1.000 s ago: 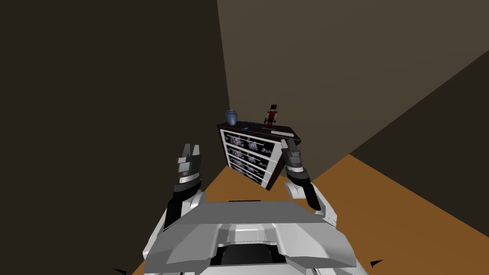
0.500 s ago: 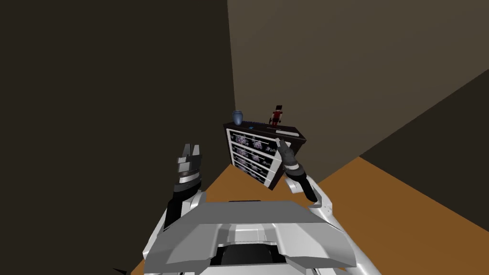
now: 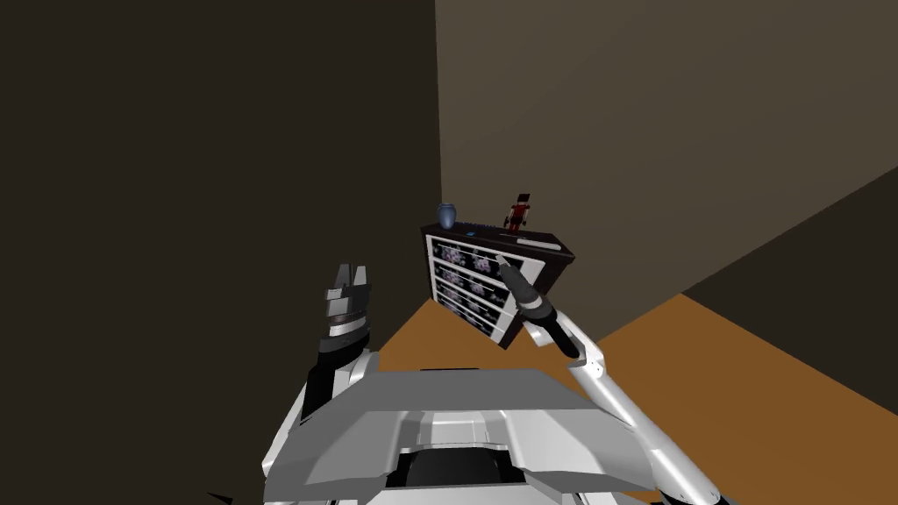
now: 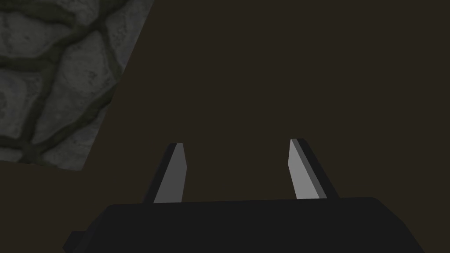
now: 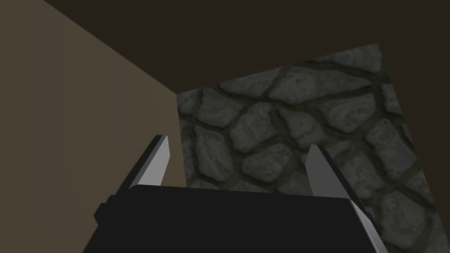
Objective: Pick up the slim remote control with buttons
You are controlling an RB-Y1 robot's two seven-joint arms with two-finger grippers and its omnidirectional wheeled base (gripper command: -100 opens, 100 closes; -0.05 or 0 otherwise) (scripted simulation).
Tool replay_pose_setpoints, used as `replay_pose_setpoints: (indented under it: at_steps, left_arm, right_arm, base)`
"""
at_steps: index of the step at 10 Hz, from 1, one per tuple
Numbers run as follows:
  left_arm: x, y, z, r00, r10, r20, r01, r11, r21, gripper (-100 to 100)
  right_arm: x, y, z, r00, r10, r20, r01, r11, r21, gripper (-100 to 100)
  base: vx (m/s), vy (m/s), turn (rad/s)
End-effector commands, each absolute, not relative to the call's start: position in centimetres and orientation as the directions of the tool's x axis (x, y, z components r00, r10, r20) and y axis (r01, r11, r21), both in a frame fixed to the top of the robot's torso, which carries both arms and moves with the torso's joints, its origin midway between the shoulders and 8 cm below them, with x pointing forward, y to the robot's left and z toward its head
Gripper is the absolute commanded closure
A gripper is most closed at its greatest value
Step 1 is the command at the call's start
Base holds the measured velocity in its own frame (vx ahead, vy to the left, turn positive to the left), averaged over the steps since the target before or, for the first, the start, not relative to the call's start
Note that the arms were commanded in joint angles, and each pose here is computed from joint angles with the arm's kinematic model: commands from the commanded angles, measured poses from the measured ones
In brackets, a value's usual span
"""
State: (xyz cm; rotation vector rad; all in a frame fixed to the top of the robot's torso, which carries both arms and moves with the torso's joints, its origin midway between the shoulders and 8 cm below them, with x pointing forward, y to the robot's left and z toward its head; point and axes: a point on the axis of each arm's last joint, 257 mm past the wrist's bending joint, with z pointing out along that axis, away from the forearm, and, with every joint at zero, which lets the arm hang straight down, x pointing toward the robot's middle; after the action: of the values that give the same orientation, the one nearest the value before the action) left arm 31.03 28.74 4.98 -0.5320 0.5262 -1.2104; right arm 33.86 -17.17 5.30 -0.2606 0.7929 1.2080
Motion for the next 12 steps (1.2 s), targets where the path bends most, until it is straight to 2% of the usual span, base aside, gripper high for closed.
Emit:
replay_pose_setpoints:
  at_steps: [1, 8, 12]
  left_arm:
    - [31.0, 28.7, 5.0, 0.266, -0.959, -0.095, 0.723, 0.264, -0.638, 0]
    - [31.0, 28.7, 5.0, 0.267, -0.959, -0.095, 0.723, 0.264, -0.638, 0]
    - [31.0, 28.7, 5.0, 0.266, -0.959, -0.095, 0.723, 0.264, -0.638, 0]
  right_arm:
    - [34.0, -15.7, 4.4, 0.12, 0.682, -0.721, -0.923, 0.345, 0.173, -100]
    - [34.4, -13.1, 0.1, 0.093, 0.455, -0.886, -0.961, 0.273, 0.04, -100]
    - [35.1, -13.6, -2.3, 0.086, 0.315, -0.945, -0.967, 0.256, -0.003, -100]
  base:
    - [-0.051, 0.073, 0.152]
    - [-0.032, 0.068, 0.101]
    - [-0.021, 0.055, 0.072]
